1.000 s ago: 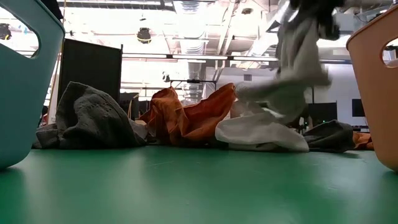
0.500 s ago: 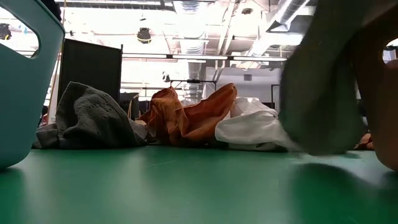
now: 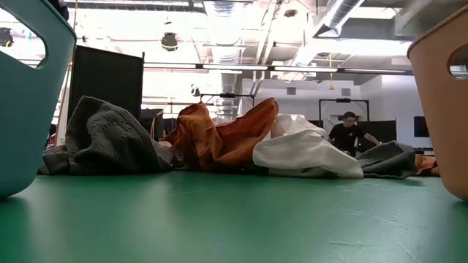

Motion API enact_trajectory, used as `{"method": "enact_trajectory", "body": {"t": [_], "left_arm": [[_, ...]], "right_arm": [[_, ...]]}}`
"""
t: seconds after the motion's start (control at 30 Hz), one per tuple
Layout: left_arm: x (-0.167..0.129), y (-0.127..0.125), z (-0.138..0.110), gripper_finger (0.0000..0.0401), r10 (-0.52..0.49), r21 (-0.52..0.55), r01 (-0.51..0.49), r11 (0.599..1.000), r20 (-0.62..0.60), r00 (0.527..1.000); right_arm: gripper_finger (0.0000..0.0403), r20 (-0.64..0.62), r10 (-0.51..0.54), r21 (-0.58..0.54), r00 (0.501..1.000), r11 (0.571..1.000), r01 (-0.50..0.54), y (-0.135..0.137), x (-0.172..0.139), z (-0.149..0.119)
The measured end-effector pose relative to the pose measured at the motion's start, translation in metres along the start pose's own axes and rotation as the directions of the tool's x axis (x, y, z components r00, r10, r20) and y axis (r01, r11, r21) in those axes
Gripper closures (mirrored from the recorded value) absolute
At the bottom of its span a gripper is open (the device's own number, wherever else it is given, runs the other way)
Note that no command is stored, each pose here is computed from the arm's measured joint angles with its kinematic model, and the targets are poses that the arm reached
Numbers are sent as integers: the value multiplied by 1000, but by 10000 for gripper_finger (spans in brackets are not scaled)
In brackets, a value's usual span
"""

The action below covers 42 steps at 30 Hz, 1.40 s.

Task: Sort towels by color in basket
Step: Put the bottom light gray towel into the orange bin

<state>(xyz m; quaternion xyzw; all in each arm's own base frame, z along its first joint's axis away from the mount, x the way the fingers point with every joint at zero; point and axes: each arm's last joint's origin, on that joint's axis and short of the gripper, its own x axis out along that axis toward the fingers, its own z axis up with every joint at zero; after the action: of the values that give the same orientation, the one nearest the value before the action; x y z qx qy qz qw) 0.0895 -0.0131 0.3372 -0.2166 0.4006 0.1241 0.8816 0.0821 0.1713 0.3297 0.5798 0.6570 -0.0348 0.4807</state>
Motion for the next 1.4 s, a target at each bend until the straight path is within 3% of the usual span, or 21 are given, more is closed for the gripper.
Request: {"method": "enact_trajectory", "body": {"t": [0.1, 0.27, 0.47, 0.7, 0.87, 1.1, 1.27, 1.4], "left_arm": [[0, 0, 0, 291, -1, 0, 1, 1000, 0, 1000], [0, 0, 0, 291, -2, -2, 2, 1000, -2, 1000], [0, 0, 0, 291, -6, -11, 6, 1000, 2, 1000], [0, 0, 0, 291, -7, -27, 7, 1000, 3, 1000], [0, 0, 0, 291, -7, -36, 7, 999, 4, 1000], [0, 0, 0, 291, -4, -36, 4, 999, 6, 1000], [0, 0, 0, 291, -3, -35, 3, 999, 5, 1000], [0, 0, 0, 291, -3, -30, 3, 1000, 5, 1000]], "right_arm": [[374, 100, -44, 37, 994, 999, 40, 0, 6, 10], [374, 224, -27, -28, 974, 999, 35, 12, 17, 27], [375, 337, -79, 32, 938, 997, 73, 29, 37, 59], [360, 449, -209, 79, 869, 978, 194, 43, 68, 106], [346, 517, -275, 42, 811, 954, 297, 47, 94, 131], [274, 514, -369, 93, 775, 921, 377, 44, 128, 157], [193, 471, -361, 93, 805, 928, 362, 46, 137, 163], [138, 467, -320, 78, 824, 943, 322, 50, 125, 159]]}}
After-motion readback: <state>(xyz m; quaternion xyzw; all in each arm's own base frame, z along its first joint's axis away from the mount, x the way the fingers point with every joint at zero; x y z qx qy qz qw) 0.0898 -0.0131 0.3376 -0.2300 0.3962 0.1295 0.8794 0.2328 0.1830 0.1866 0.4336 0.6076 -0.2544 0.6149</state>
